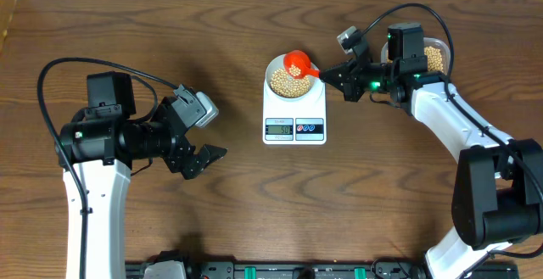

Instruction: Scoop item into bowl and weigh 50g on scale

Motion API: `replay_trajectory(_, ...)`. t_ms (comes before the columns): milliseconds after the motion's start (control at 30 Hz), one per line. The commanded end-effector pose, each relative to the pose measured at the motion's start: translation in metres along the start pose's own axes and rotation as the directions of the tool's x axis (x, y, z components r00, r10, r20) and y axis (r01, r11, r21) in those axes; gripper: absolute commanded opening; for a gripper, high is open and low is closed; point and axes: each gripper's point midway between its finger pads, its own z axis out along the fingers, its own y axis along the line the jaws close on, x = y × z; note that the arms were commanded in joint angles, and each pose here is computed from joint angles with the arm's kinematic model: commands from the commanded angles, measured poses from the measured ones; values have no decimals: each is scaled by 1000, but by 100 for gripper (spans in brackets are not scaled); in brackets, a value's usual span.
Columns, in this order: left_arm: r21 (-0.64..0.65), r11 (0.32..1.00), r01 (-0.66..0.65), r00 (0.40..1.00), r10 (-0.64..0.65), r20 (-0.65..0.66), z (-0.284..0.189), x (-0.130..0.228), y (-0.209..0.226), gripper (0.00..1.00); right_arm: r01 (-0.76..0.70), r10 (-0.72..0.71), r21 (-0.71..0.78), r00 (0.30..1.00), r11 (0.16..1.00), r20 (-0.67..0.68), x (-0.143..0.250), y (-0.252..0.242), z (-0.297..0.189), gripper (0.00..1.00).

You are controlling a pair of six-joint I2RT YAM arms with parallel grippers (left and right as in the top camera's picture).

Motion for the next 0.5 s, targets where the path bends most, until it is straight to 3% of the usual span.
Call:
replay_trajectory(0, -9, 999, -34, 999, 34, 26, -6, -10, -1, 93, 47, -45, -64, 999, 997, 26, -9, 10, 0, 1)
replay_trajectory(467, -9, 999, -34, 999, 34, 26, -6, -10, -1, 93, 114, -113, -39, 993, 993, 24, -10, 10, 0, 1)
